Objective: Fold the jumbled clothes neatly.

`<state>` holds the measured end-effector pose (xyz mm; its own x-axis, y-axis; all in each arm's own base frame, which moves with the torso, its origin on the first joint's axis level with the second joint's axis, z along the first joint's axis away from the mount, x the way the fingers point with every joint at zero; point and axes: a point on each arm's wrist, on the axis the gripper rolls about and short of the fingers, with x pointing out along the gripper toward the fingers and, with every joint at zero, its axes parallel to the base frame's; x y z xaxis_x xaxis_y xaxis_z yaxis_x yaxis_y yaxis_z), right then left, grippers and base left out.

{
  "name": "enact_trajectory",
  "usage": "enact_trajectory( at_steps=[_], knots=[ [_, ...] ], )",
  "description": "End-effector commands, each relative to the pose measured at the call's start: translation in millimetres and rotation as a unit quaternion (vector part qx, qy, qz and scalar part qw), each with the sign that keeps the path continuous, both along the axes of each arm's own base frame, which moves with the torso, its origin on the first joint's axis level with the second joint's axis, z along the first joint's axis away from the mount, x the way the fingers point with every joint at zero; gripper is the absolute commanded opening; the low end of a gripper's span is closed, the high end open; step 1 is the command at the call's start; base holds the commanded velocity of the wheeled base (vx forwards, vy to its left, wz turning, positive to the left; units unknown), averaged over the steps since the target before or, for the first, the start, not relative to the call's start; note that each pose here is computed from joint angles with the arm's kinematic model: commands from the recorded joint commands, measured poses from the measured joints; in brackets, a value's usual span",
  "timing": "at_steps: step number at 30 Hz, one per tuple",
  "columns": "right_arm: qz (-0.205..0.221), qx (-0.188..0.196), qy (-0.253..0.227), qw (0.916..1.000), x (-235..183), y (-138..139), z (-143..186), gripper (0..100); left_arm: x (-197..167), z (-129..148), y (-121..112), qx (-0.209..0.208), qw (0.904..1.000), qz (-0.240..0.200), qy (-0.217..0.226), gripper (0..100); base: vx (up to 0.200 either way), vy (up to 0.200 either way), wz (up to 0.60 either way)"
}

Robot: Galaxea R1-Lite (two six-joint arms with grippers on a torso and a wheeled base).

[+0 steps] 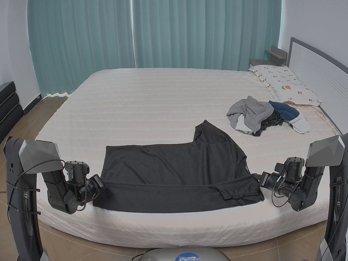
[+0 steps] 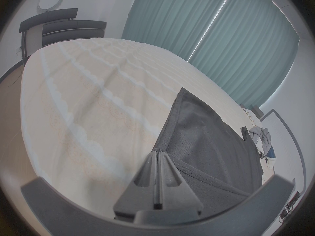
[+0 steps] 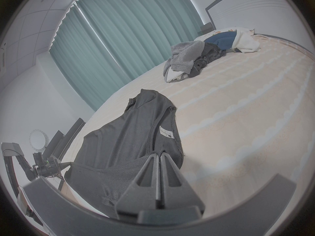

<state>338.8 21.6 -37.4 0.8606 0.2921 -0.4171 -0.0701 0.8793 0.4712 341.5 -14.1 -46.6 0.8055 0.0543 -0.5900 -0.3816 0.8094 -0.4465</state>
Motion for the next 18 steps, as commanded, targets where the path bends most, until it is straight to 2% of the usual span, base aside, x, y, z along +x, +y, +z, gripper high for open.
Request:
enact_trajectory(
  at_steps=[1,14,15,17,18],
  knots=[
    [0.0,0.002,0.006,1.0,0,0,-5,0,1,-6,0,0.001,1.0,0.001,0.006,0,0.0,0.0,0.0],
    [-0.007,0.015,0.016,0.9997,0,0,-10,0,4,-8,0,0.001,1.0,0.001,0.003,0,0.0,0.0,0.0],
    [-0.006,0.015,0.018,0.9997,0,0,-12,100,4,-8,0,0.001,1.0,0.001,0.004,0,0.0,0.0,0.0],
    [-0.006,0.015,0.021,0.9996,0,1,-15,100,4,-8,0,0.001,1.0,0.001,0.005,0,0.0,0.0,0.0],
    [-0.006,0.015,0.021,0.9996,0,1,-15,100,4,-8,0,0.001,1.0,0.001,0.005,100,0.0,0.0,0.0]
  ],
)
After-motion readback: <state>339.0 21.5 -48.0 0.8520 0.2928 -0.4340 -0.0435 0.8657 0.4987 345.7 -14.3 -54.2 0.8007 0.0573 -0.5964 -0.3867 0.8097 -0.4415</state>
